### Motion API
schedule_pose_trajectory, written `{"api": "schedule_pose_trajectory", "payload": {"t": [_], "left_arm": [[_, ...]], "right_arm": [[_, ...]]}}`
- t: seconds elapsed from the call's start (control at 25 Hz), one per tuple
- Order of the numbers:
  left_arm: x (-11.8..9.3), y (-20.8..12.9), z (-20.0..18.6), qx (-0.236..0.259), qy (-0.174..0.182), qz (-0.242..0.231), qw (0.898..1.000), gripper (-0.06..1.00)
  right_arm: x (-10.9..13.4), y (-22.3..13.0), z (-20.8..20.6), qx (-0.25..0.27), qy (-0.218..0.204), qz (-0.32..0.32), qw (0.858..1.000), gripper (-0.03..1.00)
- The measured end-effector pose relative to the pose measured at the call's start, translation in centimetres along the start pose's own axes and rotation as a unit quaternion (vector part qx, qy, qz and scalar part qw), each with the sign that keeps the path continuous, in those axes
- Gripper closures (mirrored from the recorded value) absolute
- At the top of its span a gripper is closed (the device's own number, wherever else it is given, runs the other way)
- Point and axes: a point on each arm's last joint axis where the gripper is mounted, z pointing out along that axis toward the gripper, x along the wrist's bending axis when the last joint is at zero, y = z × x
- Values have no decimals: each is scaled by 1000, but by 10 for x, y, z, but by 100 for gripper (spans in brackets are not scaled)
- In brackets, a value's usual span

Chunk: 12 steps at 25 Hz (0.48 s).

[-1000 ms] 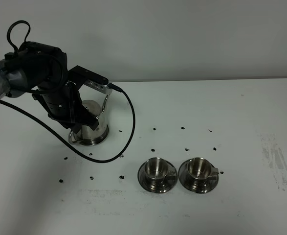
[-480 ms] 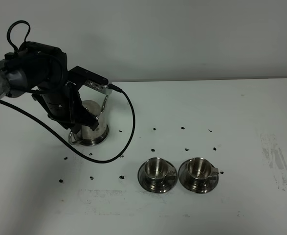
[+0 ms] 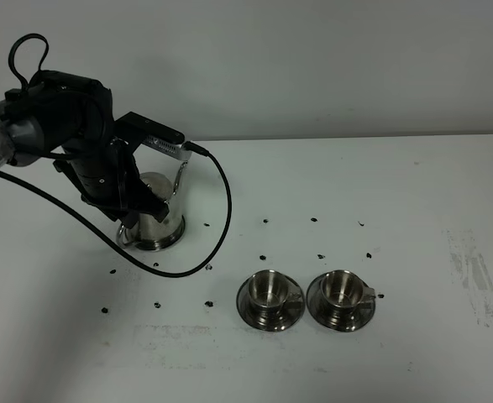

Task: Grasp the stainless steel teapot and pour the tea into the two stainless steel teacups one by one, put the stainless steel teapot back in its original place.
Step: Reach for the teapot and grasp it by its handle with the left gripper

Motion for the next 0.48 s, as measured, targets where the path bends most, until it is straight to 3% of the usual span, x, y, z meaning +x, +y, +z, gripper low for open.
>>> {"api": "schedule_pose_trajectory", "payload": {"t": [0.48], "left_arm": [[3, 1, -25, -33, 8, 1, 999, 73]], "right_arm": [[0, 0, 0, 0, 0, 0, 1000, 74]]}}
